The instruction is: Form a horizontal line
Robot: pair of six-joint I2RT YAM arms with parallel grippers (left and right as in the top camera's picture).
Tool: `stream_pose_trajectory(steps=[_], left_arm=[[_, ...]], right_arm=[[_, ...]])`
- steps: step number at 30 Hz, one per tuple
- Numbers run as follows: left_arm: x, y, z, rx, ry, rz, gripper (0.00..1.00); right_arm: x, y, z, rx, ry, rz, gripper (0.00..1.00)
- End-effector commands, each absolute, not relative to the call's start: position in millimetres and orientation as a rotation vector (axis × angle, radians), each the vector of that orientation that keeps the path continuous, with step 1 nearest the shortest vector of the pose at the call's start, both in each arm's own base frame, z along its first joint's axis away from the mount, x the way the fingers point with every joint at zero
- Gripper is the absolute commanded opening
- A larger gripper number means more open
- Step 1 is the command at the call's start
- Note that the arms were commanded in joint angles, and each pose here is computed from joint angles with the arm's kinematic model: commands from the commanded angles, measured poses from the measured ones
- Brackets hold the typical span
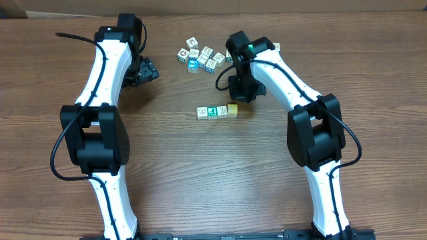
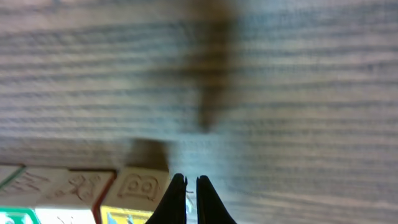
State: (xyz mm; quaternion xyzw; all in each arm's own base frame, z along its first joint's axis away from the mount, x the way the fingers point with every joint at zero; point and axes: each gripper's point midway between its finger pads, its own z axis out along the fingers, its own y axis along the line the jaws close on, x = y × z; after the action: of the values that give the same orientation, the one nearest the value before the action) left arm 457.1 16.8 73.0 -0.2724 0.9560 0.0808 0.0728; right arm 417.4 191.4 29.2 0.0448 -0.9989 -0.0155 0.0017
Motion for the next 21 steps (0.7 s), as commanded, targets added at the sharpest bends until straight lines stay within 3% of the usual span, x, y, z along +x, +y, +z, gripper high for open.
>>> stream_pose_trajectory(steps=[1, 21], left_arm=[[462.4, 17.5, 88.3, -0.805, 2.834, 0.236, 1.0], [462.4, 17.5, 88.3, -0.805, 2.834, 0.236, 1.0]], right_arm=[[419.0, 188.5, 46.8, 0.128, -3.164, -0.052, 0.04], [406.9, 207.7, 48.7, 0.256, -3.093, -0.235, 0.04]])
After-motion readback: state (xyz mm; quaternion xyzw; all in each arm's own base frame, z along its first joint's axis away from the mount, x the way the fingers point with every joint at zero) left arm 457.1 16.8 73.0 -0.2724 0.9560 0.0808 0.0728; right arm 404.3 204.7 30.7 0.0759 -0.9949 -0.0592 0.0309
